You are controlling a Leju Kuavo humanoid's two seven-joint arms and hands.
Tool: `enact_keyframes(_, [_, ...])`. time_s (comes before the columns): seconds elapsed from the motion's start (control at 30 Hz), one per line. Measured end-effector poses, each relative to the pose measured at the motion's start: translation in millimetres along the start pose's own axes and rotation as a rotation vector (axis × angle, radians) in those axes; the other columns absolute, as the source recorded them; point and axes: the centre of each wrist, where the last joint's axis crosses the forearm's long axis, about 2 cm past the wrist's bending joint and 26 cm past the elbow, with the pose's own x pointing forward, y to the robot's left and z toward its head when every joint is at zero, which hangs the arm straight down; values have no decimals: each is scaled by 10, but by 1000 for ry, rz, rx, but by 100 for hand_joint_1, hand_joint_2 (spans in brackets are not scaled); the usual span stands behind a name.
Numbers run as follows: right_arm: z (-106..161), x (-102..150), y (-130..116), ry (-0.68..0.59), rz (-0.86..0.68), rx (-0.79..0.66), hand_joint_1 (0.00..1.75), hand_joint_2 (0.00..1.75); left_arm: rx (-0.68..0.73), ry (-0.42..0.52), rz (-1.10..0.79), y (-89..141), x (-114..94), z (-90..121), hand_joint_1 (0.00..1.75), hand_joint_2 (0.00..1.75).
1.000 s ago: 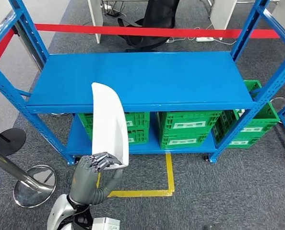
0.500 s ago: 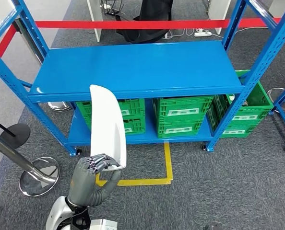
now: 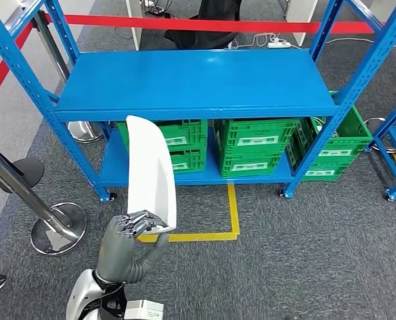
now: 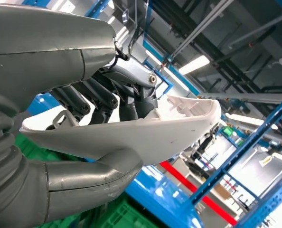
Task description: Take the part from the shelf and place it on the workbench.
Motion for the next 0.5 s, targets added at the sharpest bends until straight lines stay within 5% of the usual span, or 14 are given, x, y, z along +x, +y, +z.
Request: enact_keyframes(0.5, [21, -33, -4, 21, -62, -40, 0, 0, 34, 48, 36, 20, -50, -11, 175, 175])
